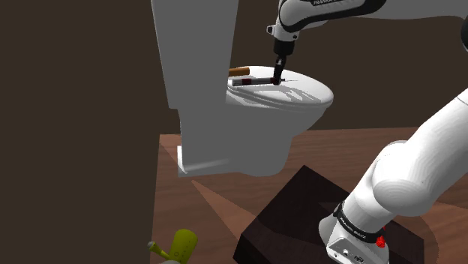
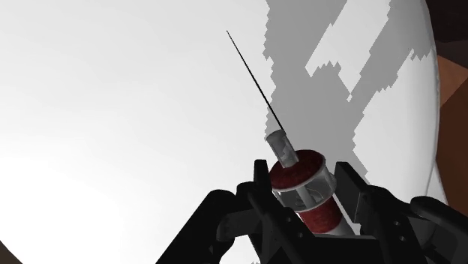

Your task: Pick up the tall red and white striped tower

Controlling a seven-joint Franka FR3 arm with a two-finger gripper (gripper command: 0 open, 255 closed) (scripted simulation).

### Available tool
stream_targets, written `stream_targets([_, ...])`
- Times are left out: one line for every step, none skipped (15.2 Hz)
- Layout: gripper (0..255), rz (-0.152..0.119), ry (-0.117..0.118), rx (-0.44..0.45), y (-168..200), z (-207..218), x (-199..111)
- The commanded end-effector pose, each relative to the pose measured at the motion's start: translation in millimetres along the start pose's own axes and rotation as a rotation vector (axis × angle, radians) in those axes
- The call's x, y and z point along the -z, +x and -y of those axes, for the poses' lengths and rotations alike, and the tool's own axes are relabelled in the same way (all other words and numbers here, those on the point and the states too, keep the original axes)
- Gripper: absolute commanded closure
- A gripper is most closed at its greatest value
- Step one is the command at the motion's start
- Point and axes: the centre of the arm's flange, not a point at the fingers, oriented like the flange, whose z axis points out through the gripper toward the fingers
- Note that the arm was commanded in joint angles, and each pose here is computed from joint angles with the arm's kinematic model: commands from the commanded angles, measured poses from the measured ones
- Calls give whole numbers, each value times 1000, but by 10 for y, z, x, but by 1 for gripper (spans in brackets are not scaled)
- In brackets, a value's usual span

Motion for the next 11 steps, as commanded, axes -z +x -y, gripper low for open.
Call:
stream_targets([255,1,0,-1,-1,-4,-10])
stream_targets([255,2,0,-1,11,-6,-8])
stream_targets([255,1,0,-1,6,-14,44])
stream_targets([255,1,0,-1,2,-21,96])
stream_targets([255,2,0,-1,-2,-30,148])
stream_targets([255,2,0,-1,-6,-38,200])
stream_targets([255,2,0,-1,-10,-47,252])
stream_targets([255,2,0,-1,-15,-55,304])
stream_targets([255,2,0,-1,-19,-63,356])
stream_targets([255,2,0,-1,-23,-71,408])
stream_targets([255,2,0,-1,-28,-80,460])
